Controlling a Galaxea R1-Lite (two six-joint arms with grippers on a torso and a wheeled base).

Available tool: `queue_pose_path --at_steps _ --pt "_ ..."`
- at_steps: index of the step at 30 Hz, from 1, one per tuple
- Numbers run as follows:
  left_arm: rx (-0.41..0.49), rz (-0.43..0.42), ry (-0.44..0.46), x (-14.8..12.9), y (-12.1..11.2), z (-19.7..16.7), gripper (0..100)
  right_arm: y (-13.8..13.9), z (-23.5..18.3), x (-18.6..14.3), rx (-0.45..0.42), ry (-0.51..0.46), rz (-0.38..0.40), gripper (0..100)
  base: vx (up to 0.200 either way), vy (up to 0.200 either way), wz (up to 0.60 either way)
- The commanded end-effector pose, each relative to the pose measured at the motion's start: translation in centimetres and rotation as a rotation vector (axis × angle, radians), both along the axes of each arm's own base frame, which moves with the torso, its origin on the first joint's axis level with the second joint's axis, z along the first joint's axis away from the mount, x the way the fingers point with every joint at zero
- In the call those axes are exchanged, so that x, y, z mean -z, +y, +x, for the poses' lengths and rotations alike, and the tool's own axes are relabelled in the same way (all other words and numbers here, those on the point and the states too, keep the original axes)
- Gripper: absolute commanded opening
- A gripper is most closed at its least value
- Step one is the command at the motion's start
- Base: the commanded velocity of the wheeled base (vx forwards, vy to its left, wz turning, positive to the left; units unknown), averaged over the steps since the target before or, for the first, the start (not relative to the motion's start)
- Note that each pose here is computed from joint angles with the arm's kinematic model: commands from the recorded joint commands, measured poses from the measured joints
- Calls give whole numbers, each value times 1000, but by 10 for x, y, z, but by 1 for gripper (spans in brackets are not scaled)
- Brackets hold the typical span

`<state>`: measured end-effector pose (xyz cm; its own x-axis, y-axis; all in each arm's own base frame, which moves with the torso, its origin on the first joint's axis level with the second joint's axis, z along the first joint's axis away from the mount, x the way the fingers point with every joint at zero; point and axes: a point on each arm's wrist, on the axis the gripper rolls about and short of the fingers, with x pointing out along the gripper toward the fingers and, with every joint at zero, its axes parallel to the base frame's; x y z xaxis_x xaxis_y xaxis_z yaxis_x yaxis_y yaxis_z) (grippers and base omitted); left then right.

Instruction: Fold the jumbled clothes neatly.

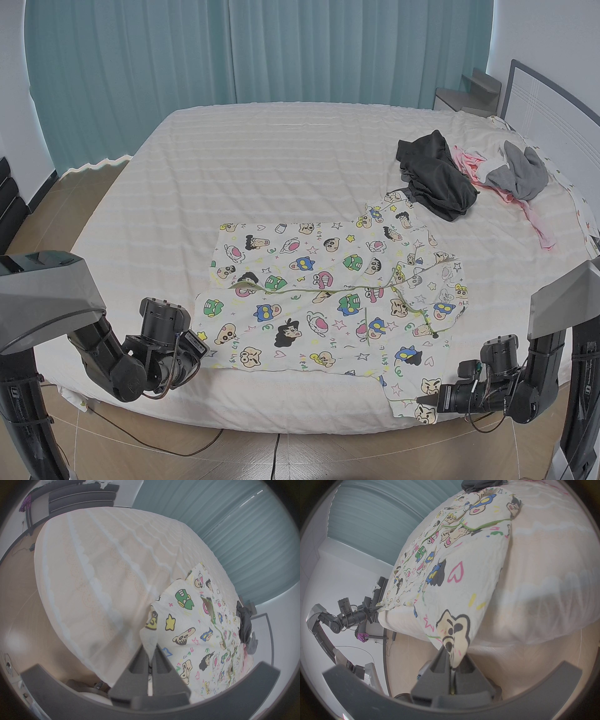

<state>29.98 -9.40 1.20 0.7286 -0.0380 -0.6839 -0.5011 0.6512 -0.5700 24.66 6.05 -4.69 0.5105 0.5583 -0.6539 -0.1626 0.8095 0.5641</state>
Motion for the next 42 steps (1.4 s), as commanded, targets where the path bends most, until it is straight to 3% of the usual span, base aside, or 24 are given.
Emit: queue_pose_path --at_steps 1,25,42 --pt "24 14 12 0 -3 -7 0 -6 -10 -10 13 1 3 0 0 0 0" --pt "98 77 131 14 -7 -40 0 -12 -49 -24 -10 36 29 0 0 0 0" --pt "115 96 184 17 -2 -62 0 -16 -64 -28 -31 135 -23 0 0 0 0"
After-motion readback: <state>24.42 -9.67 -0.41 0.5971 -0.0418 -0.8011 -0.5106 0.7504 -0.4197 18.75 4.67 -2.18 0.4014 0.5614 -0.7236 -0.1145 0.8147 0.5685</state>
